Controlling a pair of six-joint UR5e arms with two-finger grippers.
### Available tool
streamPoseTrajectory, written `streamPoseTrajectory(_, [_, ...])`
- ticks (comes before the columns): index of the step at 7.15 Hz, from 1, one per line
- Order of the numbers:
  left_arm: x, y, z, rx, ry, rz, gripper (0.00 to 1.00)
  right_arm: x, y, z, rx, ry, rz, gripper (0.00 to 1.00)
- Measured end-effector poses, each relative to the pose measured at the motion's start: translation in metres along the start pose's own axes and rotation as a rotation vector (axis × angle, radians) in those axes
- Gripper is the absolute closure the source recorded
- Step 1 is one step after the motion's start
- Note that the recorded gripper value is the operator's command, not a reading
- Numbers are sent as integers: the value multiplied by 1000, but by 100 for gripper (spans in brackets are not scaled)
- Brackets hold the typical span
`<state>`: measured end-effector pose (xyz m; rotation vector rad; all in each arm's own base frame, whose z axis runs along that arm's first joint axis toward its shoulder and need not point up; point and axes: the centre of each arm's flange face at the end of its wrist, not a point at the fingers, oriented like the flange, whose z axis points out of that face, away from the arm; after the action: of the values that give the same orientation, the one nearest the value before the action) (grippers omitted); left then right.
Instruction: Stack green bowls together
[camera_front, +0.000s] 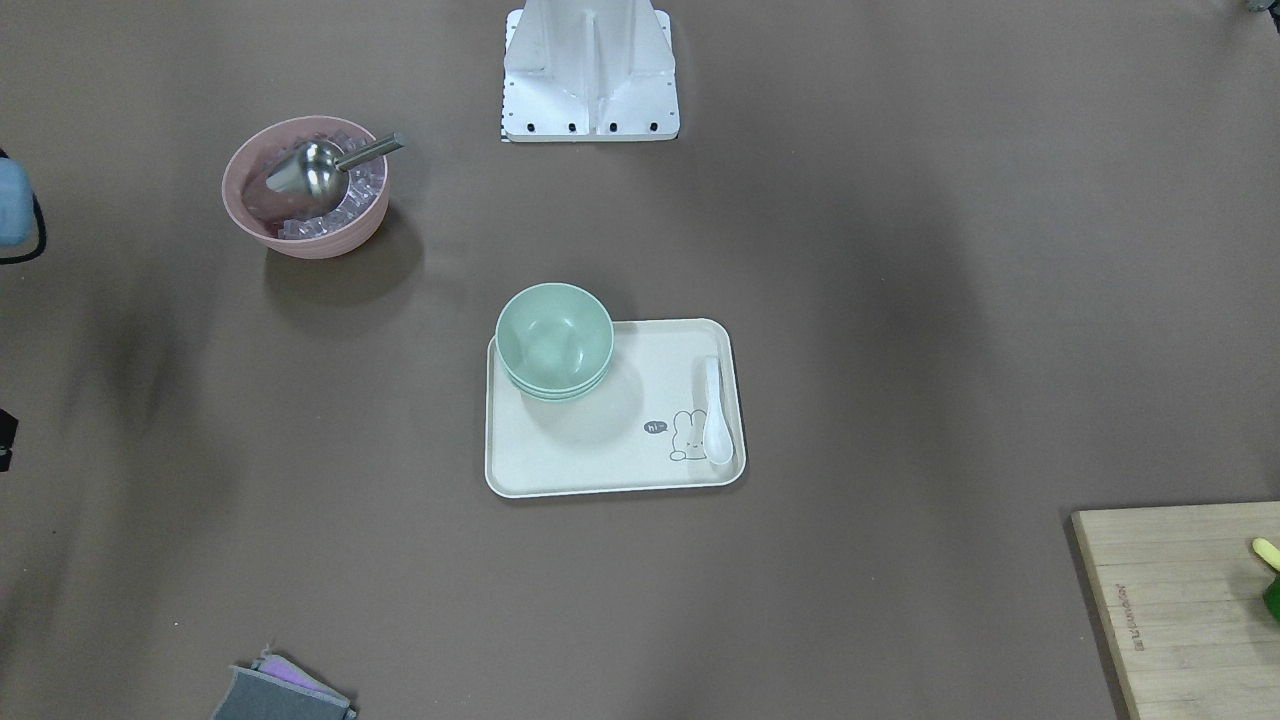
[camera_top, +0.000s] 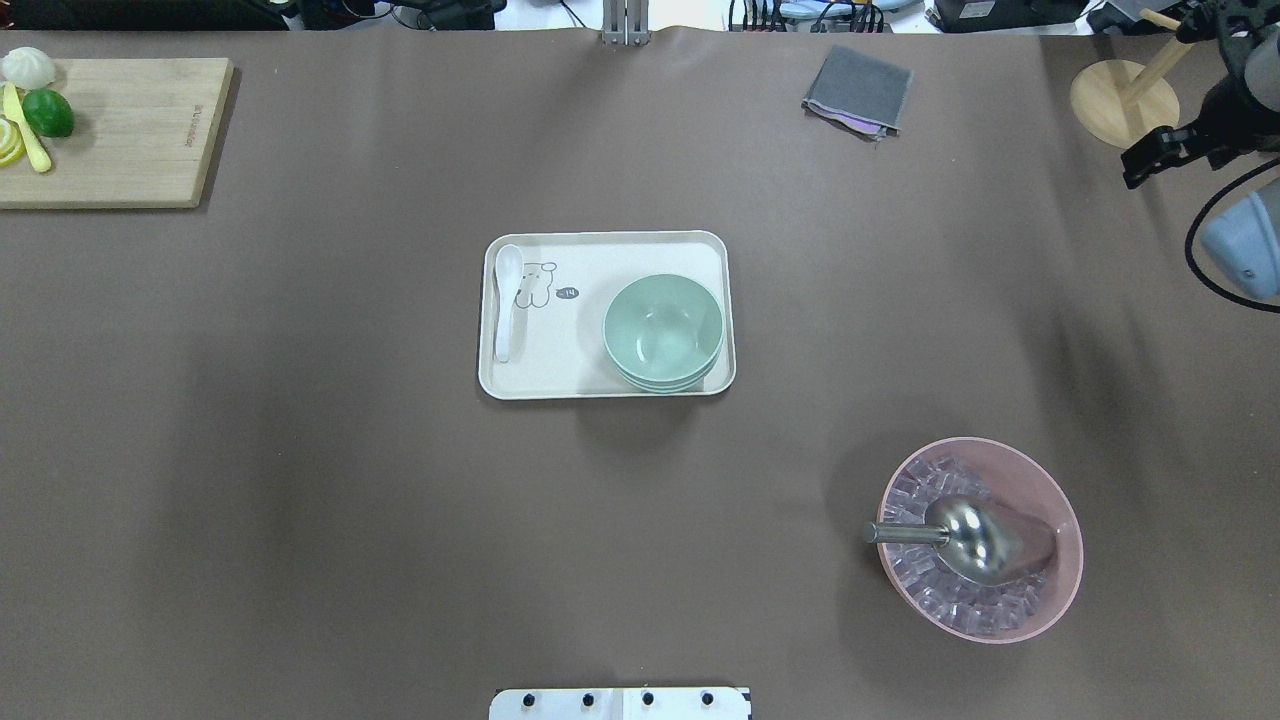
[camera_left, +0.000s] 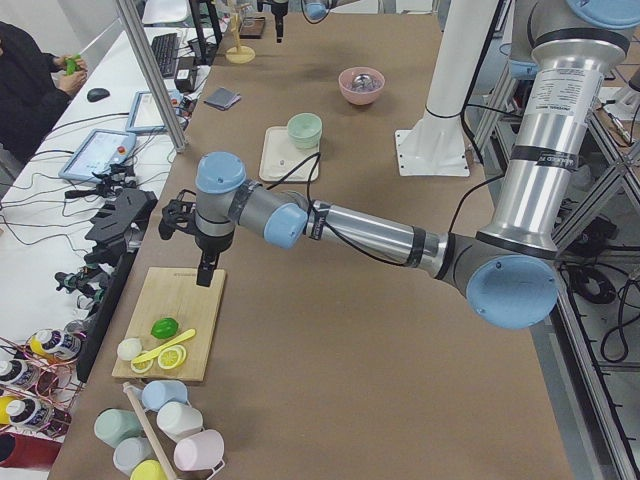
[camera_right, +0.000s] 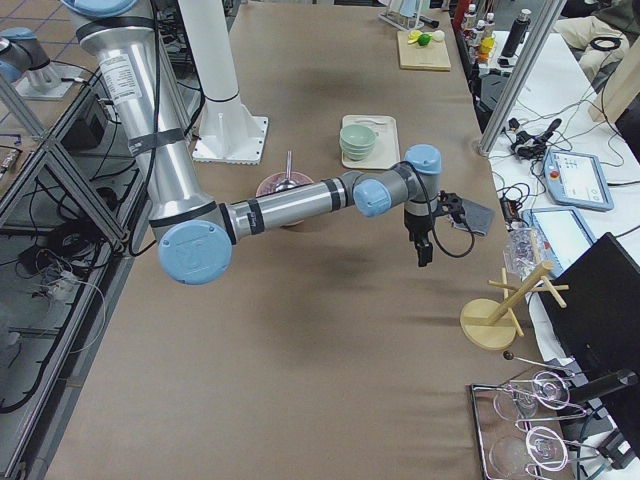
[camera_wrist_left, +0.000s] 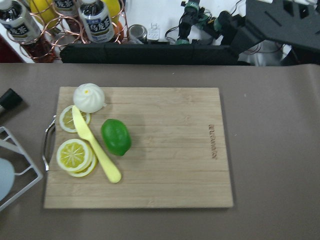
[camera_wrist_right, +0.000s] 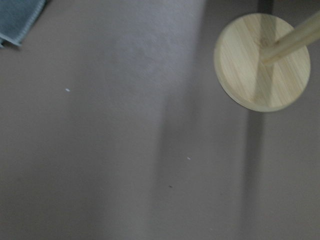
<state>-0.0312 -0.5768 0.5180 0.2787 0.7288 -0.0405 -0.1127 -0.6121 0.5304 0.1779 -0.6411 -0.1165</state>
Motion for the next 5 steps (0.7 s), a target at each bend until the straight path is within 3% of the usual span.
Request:
streamPoseTrajectory(1, [-13,32,0,-52,-9,18,2,45,24,-1,-31,-57,10,0])
streamPoseTrajectory(3, [-29,72,-4,-95,-4,3,2,116,71,-10,-49,-127,76,0])
streamPoseTrajectory(5, [-37,82,-3,-122,-9,-24,2,154,99,-21,-67,-142,120,0])
